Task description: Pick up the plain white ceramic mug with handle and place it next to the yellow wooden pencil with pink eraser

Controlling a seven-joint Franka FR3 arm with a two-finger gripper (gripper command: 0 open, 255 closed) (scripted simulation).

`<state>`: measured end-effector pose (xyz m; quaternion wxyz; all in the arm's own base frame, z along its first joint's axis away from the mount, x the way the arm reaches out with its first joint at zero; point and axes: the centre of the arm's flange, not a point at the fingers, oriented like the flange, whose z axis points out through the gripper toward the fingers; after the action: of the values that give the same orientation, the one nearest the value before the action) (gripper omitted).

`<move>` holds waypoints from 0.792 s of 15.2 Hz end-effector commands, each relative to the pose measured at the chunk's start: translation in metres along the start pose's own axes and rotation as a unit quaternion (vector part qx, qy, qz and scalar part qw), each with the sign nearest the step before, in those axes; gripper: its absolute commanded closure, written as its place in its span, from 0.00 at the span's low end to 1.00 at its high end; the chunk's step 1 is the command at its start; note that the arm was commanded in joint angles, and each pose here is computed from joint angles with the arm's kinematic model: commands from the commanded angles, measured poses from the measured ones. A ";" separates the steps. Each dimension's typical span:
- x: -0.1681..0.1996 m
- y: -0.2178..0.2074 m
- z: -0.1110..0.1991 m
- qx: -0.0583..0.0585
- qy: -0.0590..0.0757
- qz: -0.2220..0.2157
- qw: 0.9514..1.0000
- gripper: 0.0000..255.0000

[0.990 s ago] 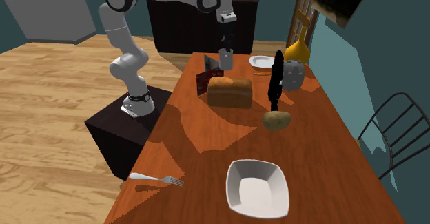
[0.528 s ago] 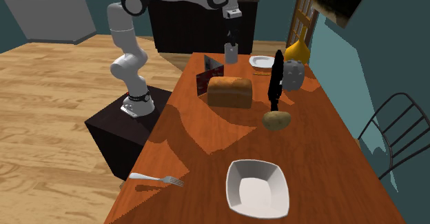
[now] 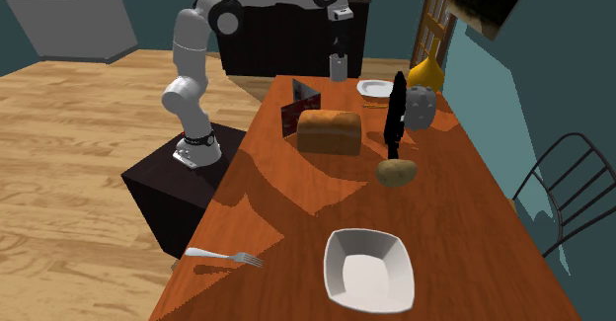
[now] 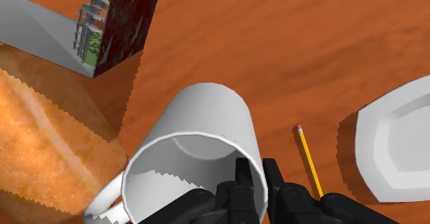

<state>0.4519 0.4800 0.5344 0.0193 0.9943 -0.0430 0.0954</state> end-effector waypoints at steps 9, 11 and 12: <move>-0.011 -0.018 0.045 -0.001 0.000 0.001 1.000 1.00; -0.013 -0.018 0.055 -0.001 0.000 0.001 1.000 1.00; -0.014 -0.018 0.060 -0.001 0.000 0.001 1.000 1.00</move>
<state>0.4513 0.4969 0.4781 0.0206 0.9943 -0.0445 0.0951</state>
